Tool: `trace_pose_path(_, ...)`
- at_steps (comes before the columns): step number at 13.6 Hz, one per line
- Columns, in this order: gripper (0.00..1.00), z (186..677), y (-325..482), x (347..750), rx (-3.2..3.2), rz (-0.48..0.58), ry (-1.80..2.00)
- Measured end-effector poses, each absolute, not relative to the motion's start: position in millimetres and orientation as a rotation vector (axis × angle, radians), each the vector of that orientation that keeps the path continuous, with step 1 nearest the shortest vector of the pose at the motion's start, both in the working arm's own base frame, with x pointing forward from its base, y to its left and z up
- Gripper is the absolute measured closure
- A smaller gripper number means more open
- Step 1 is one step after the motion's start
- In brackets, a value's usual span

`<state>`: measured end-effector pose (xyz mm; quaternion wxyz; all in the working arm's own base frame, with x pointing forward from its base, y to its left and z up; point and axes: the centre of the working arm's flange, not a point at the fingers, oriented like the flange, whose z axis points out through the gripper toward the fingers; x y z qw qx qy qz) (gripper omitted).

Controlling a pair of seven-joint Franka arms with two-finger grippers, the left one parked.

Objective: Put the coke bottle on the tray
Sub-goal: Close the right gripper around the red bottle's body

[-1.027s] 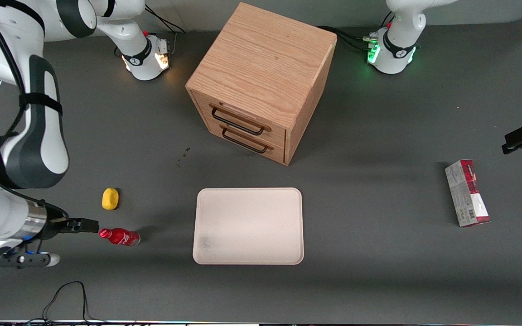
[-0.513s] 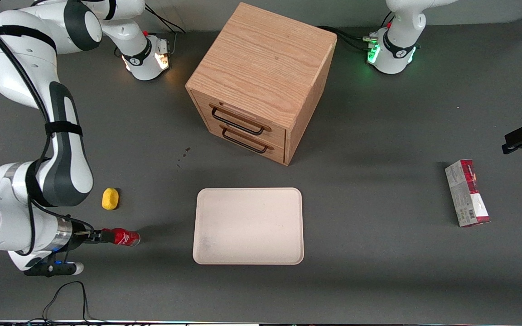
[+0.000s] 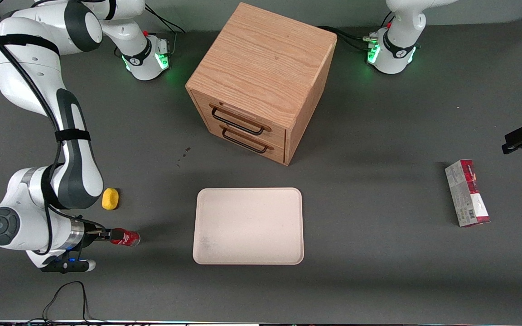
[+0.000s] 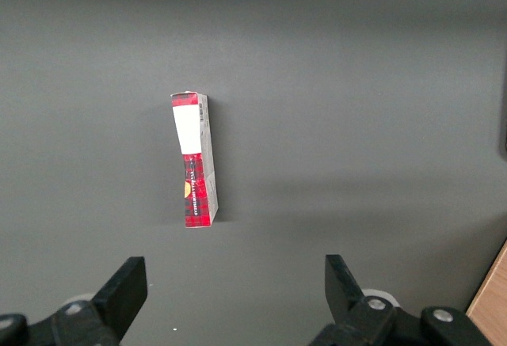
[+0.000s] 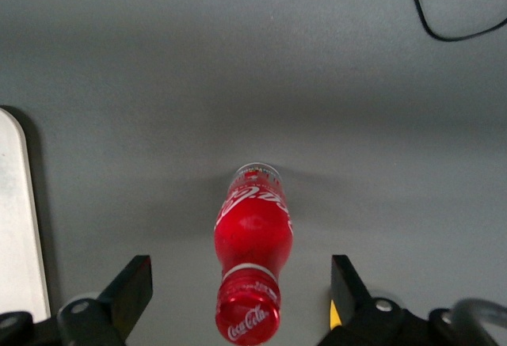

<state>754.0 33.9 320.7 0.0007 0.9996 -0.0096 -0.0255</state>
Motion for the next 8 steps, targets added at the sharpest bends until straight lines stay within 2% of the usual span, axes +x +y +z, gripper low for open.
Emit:
trace_pose_path(3,0.00,314.9,33.8,752.0,3.138,-0.097,-0.030)
trace_pose_path(4,0.07,314.9,33.8,752.1,3.138,-0.095,-0.030)
trace_pose_path(8,0.55,322.3,33.8,753.2,3.140,-0.068,-0.030)
